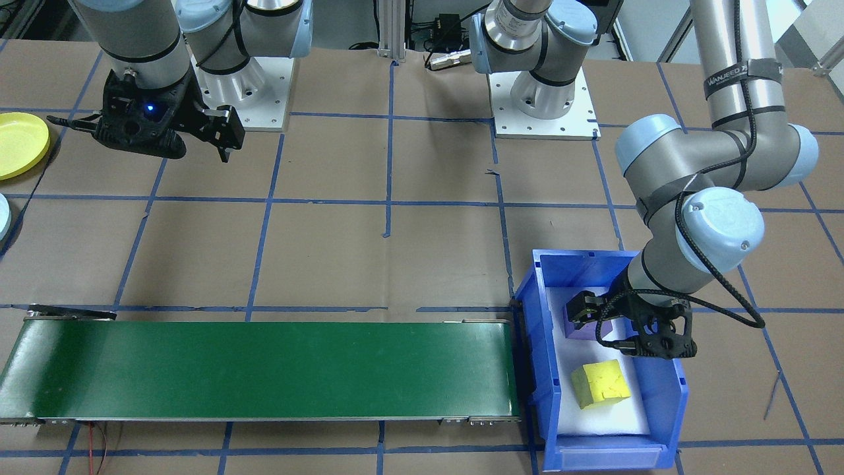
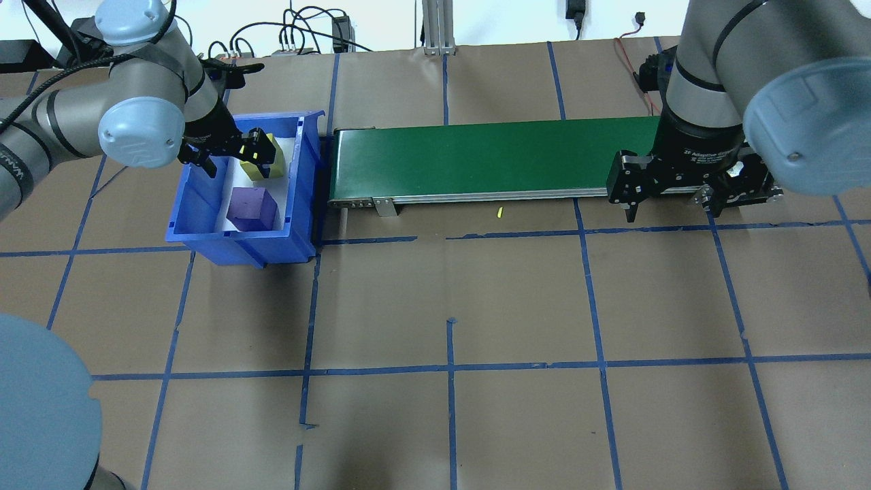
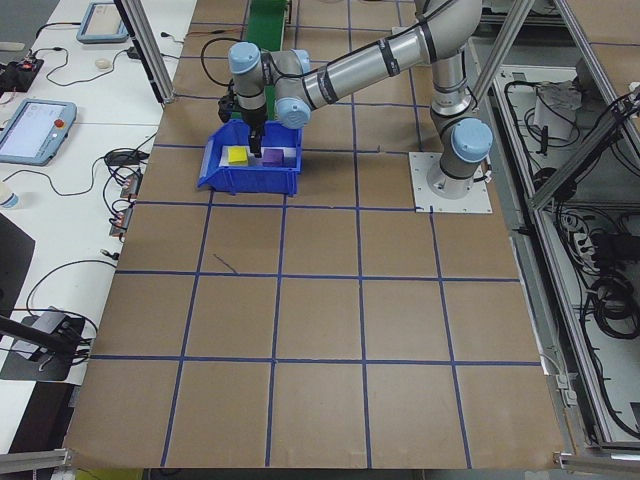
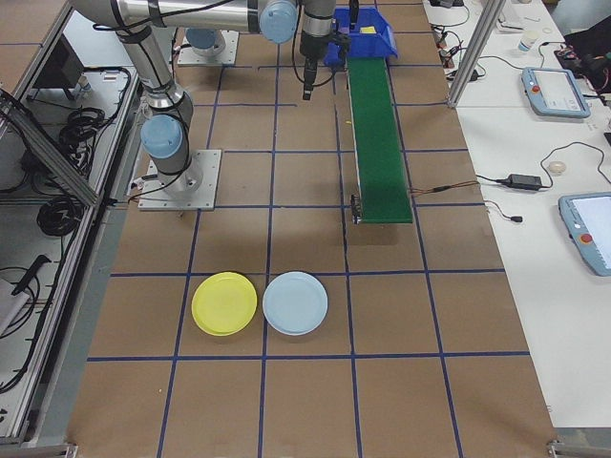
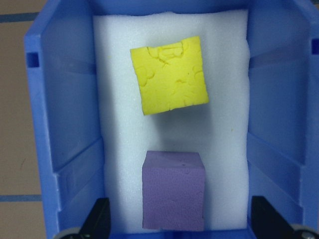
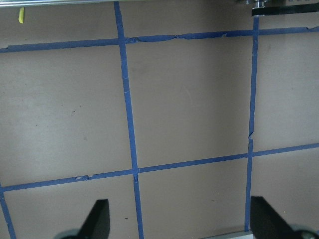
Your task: Move block left to right into plate
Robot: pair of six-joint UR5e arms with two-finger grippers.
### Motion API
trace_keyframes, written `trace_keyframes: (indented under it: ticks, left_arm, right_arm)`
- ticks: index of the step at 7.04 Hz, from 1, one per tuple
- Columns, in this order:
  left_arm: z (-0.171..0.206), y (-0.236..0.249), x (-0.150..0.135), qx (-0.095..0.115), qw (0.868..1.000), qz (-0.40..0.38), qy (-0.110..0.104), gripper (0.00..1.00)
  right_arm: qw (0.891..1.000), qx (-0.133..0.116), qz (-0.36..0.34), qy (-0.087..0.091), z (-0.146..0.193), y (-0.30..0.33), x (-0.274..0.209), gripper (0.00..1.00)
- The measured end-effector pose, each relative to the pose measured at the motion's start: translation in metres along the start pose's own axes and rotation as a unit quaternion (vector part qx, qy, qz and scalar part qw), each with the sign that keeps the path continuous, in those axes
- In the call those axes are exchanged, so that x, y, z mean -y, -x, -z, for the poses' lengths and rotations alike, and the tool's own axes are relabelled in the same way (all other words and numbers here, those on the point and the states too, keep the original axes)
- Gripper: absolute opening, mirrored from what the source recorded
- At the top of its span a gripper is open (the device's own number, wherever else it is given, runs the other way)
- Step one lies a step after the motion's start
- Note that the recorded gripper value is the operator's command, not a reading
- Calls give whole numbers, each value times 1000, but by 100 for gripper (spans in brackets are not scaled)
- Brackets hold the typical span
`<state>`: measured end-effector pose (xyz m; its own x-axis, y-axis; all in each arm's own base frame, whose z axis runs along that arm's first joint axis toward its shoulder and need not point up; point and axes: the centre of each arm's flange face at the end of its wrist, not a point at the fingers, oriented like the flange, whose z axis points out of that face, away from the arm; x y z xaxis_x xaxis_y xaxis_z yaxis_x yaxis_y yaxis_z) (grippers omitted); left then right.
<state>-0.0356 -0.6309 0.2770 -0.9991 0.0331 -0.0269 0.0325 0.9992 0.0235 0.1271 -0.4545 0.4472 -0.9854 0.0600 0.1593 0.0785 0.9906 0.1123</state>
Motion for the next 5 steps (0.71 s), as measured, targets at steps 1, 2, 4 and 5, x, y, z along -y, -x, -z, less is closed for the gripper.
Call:
trace_keyframes:
  ticks: [1, 2, 4, 5]
  left_arm:
    - [-15, -1, -1, -3, 1000, 1, 11, 84]
    - [-28, -2, -4, -7, 1000, 1, 23, 49]
    - [-40, -3, -8, -7, 999, 1, 34, 32]
    - [-34, -2, -7, -5, 1000, 1, 30, 32]
  right_arm:
    - [1000, 0, 0, 1, -1, 0, 0, 100]
    - [1000, 1, 0, 2, -1, 1, 0, 100]
    - [1000, 6, -2, 3, -2, 2, -1, 100]
    - [1000, 6, -4, 4, -2, 2, -1, 100]
